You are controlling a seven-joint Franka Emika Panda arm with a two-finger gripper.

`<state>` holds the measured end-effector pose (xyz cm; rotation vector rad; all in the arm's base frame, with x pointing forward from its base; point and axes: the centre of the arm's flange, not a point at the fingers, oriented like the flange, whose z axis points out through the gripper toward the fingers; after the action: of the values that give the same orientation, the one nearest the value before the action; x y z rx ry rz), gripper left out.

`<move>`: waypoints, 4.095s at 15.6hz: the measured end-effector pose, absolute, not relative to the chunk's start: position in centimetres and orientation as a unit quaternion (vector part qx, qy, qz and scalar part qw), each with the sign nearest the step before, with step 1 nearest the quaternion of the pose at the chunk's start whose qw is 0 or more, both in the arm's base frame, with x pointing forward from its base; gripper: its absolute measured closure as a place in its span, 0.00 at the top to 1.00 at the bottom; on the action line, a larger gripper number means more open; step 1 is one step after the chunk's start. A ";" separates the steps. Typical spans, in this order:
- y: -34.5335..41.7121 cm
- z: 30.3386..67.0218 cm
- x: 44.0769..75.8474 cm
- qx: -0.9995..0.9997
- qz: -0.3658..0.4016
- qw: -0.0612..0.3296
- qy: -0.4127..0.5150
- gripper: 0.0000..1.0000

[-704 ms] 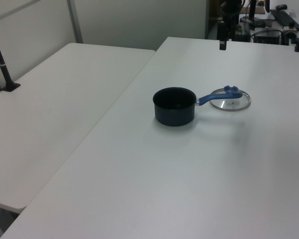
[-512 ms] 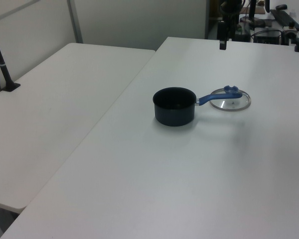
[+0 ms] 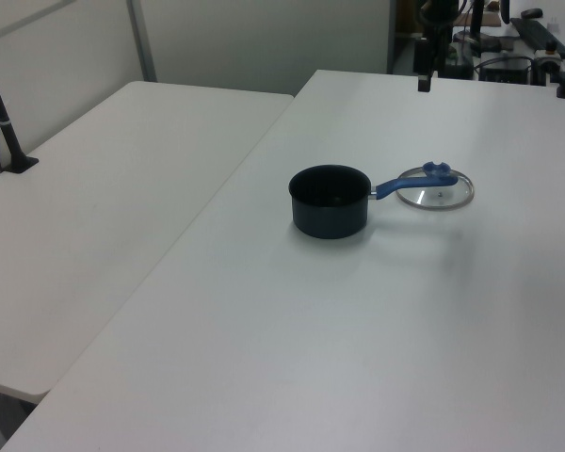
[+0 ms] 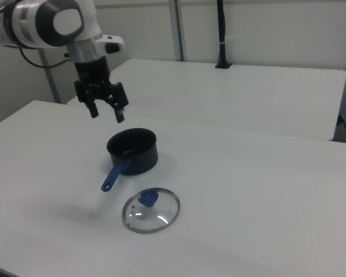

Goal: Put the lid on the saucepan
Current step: 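Move the gripper down over the blue knob of the glass lid, then close the gripper on the blue knob of the glass lid, then lift the glass lid and carry it over the black saucepan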

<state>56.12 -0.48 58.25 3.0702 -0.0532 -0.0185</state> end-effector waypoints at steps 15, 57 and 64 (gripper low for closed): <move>-13.0 41.0 53.9 0.991 -0.078 0.011 0.104 1.00; 1.2 49.5 66.3 0.992 0.064 0.027 0.103 0.60; 7.9 45.3 68.4 0.993 0.067 0.023 0.098 0.60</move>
<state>68.43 7.86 45.33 3.0728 0.3041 0.2088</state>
